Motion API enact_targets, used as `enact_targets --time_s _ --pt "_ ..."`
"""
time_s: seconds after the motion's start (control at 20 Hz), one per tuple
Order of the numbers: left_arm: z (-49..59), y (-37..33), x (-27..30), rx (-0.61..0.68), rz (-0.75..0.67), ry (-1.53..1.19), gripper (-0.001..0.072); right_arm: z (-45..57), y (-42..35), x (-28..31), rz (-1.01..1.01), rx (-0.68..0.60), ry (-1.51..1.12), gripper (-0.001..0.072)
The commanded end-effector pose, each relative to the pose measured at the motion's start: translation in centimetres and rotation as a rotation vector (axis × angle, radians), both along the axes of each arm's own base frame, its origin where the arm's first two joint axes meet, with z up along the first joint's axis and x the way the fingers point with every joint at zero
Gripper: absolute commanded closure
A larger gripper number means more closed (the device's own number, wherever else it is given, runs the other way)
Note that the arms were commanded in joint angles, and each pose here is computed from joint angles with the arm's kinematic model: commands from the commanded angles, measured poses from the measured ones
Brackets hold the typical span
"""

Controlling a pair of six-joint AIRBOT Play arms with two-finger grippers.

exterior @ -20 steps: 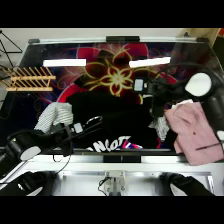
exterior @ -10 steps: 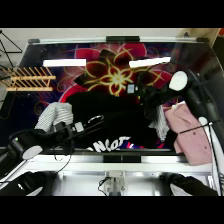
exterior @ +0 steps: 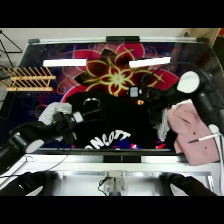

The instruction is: Fold the shirts.

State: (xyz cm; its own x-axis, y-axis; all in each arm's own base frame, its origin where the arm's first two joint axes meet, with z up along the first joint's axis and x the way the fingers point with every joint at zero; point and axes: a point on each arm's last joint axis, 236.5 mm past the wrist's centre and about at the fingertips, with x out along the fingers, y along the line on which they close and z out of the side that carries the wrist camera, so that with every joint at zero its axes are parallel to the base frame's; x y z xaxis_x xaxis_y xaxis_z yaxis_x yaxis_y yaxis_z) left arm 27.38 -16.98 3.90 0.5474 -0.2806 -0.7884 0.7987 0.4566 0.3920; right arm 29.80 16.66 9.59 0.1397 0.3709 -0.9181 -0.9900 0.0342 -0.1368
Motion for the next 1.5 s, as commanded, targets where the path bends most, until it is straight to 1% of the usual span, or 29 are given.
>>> enact_targets --time_s 0.0,0.2,0.25,0.35,0.45,0.5,0.6,0.65,0.7,0.9,1.0,1.1,1.45 --pt "4.7 4.3 4.1 -0.036 0.170 -0.119 0.0146 1.8 -0.7 -1.3 -0.044 0.001 -0.016 0.0647" --pt "8.0 11.4 7.0 -0.069 0.413 -0.185 0.0150 4.3 -0.8 -2.3 -0.119 0.050 -0.051 0.0648" --pt "7.9 12.8 7.1 -0.098 0.491 -0.169 0.0151 4.9 -0.7 -2.7 -0.146 0.069 -0.052 0.0648" --pt "6.6 14.2 6.1 -0.240 0.683 -0.058 0.0171 5.9 -0.7 -3.2 -0.194 0.098 -0.055 0.0649" --pt "4.4 11.9 3.9 -0.416 0.793 0.157 0.0178 6.4 -0.8 -3.5 -0.215 0.109 -0.059 0.0649" --pt "3.3 9.1 2.6 -0.526 0.801 0.296 0.0179 6.4 -0.7 -3.6 -0.221 0.112 -0.054 0.0649" --pt "2.4 3.0 1.2 -0.757 0.767 0.520 0.0179 6.4 -0.7 -3.6 -0.227 0.116 -0.050 0.0649" --pt "2.0 0.8 1.1 -0.833 0.741 0.586 0.0178 6.4 -0.7 -3.6 -0.228 0.115 -0.051 0.0649" --pt "1.6 -0.7 1.4 -0.871 0.730 0.620 0.0177 6.4 -0.7 -3.6 -0.228 0.116 -0.050 0.0649" --pt "-0.5 -4.5 3.2 -0.973 0.774 0.738 0.0169 6.4 -0.7 -3.6 -0.239 0.117 -0.046 0.0649" --pt "-1.1 -6.3 3.3 -1.015 0.761 0.814 0.0169 6.4 -0.7 -3.6 -0.241 0.116 -0.045 0.0649" --pt "-0.4 -7.3 3.9 -1.079 0.731 0.833 0.0169 6.4 -0.8 -3.6 -0.248 0.118 -0.042 0.0649" --pt "1.0 -5.1 5.1 -1.137 0.755 0.800 0.0179 6.4 -0.8 -3.6 -0.256 0.118 -0.040 0.0649"
